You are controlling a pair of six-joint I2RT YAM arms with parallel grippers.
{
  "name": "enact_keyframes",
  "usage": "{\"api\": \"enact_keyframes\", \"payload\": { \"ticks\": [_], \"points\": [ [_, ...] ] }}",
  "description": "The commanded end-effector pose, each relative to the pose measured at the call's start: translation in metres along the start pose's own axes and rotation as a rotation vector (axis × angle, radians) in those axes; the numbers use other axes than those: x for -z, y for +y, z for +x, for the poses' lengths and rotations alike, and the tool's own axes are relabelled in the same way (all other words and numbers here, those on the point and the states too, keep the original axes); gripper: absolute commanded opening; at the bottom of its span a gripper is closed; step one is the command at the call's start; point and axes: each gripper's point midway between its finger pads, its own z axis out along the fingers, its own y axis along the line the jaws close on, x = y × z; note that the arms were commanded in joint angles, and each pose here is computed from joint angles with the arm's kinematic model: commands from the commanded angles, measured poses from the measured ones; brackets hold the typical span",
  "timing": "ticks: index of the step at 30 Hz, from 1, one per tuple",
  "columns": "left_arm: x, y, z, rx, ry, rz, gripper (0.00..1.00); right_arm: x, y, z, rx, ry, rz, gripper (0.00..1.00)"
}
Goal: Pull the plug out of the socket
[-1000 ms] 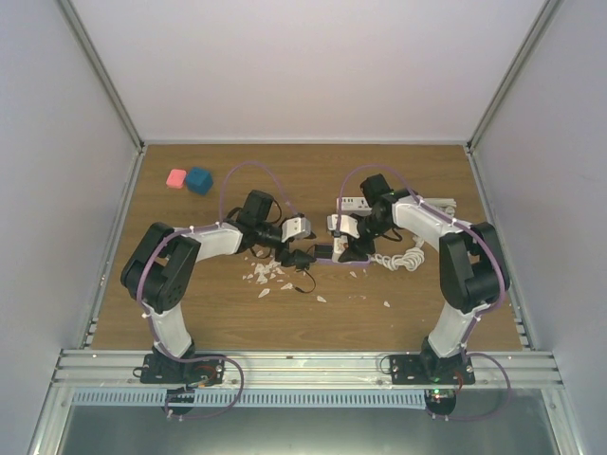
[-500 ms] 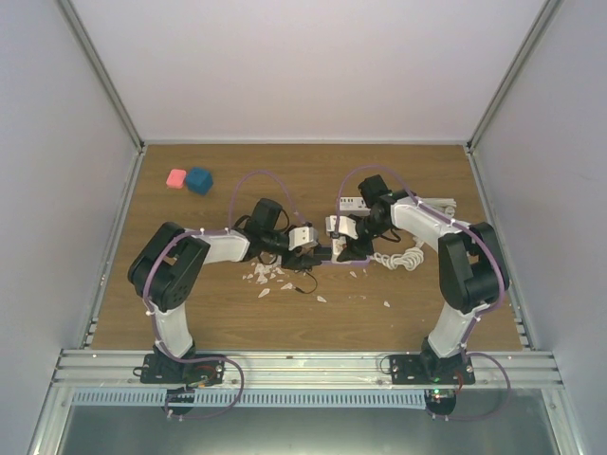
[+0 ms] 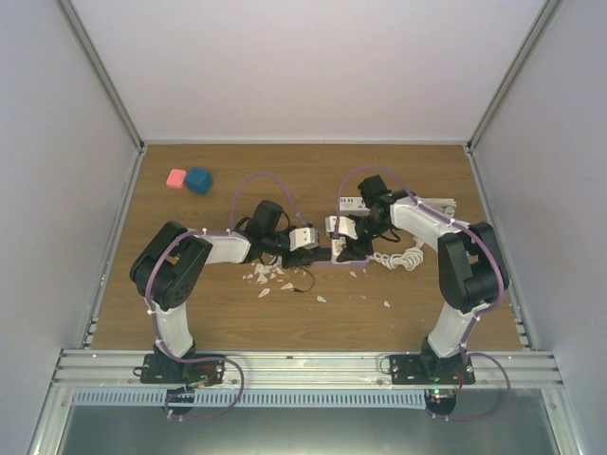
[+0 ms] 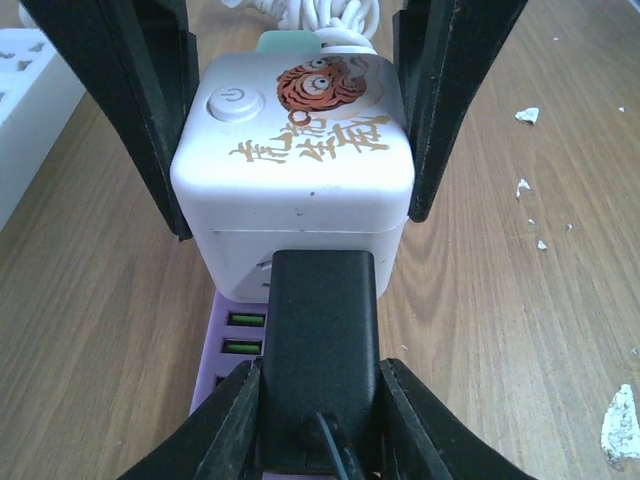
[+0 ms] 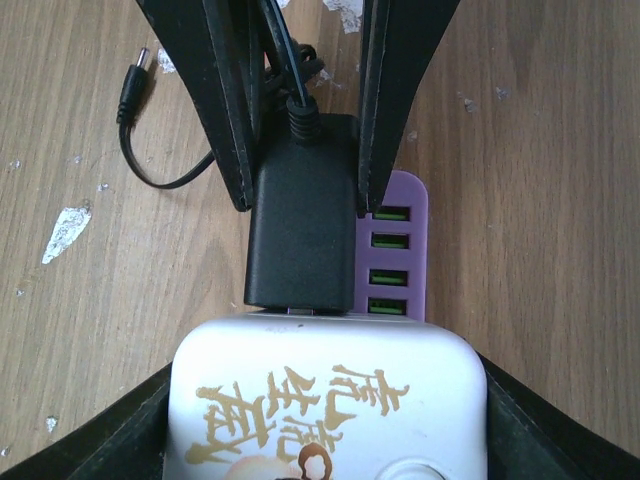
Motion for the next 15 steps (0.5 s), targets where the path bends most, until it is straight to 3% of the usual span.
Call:
{"api": "enact_keyframes", "payload": {
  "ticks": [1, 15],
  "points": [
    [0.001, -0.006, 0.003, -0.014, 0.013, -0.004, 0.28, -0.018, 0.008, 0.011, 0.023, 0.03, -0.044, 0.46],
    [0.01, -0.01, -0.006, 0.034, 0.009, 0.015, 0.24, -0.025, 0.01, 0.041, -0.031, 0.119, -0.052, 0.4]
  ]
}}
